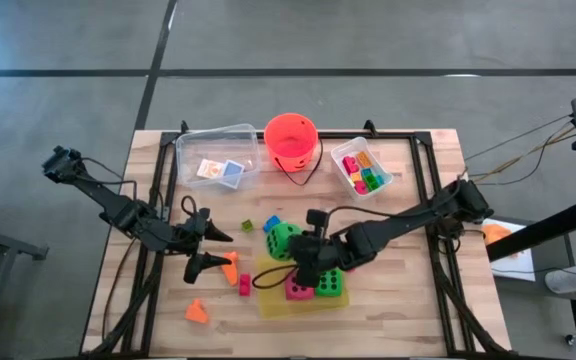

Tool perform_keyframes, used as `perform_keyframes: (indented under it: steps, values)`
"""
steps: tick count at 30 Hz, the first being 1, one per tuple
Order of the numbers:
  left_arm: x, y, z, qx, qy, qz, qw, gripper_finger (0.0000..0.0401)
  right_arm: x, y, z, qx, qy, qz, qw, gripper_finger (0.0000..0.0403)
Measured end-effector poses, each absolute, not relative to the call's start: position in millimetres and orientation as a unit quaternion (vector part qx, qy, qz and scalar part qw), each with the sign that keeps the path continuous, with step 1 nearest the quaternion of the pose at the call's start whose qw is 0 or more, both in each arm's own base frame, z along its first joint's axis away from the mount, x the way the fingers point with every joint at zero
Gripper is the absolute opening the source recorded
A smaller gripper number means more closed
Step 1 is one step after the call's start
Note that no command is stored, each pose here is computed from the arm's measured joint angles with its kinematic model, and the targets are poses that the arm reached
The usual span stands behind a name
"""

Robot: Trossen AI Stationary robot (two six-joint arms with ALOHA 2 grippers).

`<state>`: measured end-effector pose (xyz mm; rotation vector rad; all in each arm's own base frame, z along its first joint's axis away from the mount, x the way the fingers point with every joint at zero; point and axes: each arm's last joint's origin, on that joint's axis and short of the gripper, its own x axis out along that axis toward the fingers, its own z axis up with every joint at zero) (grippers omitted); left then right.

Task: Pick & Place Toys
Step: Put the green die into the yellow bin

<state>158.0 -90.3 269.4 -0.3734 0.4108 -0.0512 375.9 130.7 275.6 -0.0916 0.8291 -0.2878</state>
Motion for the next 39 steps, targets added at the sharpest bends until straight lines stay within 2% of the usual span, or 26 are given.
perform_keyframes:
  steps: [5,9,22,29,39]
  values:
    - [158.0,-90.3,269.4,-0.184,0.203,-0.025,0.961,0.0297,378.1,143.3,289.9,-0.015,0.381,-0.135,0.915,0.0024]
    - [158.0,-90.4,269.3,-0.184,0.203,-0.025,0.961,0.0297,382.8,148.4,285.6,-0.003,0.401,-0.147,0.904,0.0023]
    - [157.1,-89.8,267.2,-0.197,0.214,-0.017,0.957,0.0297,417.6,188.1,275.7,-0.059,0.483,-0.149,0.861,0.0019]
    - [156.9,-89.9,267.0,-0.201,0.216,-0.02,0.955,0.0297,429.9,205.2,271.1,-0.086,0.491,-0.136,0.856,0.0019]
    - [156.4,-89.9,265.9,-0.208,0.224,-0.021,0.952,0.0297,425.6,206.4,281.8,-0.094,0.467,-0.155,0.866,0.0013]
